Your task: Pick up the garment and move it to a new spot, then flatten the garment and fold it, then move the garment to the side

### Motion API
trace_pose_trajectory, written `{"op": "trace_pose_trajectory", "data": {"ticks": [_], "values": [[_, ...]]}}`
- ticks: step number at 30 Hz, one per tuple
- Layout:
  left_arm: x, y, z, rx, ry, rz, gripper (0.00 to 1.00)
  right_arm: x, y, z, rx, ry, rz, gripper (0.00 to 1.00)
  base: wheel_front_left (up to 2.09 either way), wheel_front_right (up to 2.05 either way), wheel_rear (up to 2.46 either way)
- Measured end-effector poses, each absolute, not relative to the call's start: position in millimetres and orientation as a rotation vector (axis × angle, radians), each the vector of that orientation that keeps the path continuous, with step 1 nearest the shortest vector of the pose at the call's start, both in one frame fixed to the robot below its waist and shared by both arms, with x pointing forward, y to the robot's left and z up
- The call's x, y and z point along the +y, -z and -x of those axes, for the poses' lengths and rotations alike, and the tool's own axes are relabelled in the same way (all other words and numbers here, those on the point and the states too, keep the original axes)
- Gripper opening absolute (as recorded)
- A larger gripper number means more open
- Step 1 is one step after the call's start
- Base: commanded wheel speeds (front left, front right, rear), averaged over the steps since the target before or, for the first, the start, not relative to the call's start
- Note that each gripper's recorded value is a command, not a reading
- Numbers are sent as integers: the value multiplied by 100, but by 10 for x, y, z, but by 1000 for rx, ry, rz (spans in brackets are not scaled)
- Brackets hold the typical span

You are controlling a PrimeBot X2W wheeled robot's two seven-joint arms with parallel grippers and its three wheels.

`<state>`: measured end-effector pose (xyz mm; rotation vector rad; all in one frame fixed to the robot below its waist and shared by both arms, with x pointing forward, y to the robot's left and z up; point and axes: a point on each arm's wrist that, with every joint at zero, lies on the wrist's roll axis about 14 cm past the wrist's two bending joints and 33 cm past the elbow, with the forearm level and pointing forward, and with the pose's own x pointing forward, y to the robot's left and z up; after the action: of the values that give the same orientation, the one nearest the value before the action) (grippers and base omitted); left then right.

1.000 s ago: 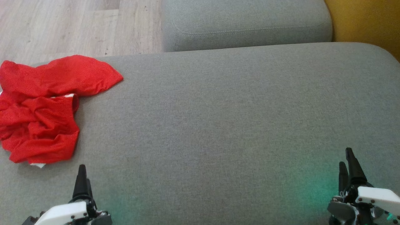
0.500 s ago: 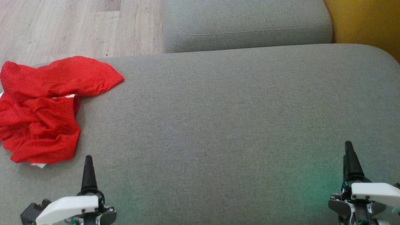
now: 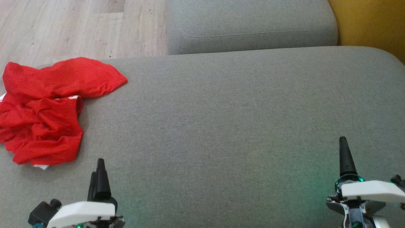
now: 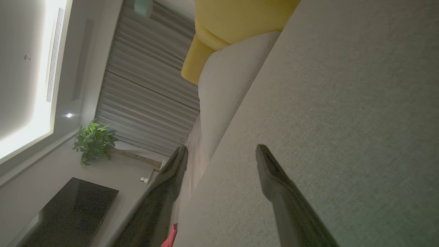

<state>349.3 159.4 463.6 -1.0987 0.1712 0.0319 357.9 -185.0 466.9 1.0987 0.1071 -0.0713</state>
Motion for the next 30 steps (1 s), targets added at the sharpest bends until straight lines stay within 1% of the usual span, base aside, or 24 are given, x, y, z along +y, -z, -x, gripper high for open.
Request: {"op": "trace_pose_trajectory", "data": {"ticks": [9, 30], "values": [[1578, -4683, -3467, 153, -12, 983, 100, -1785, -4637, -3530, 126, 49, -978, 100, 0, 0, 0], [1469, -4650, -3339, 148, 25, 716, 100, -1586, -4731, -3532, 102, -39, -700, 100, 0, 0, 0]]}}
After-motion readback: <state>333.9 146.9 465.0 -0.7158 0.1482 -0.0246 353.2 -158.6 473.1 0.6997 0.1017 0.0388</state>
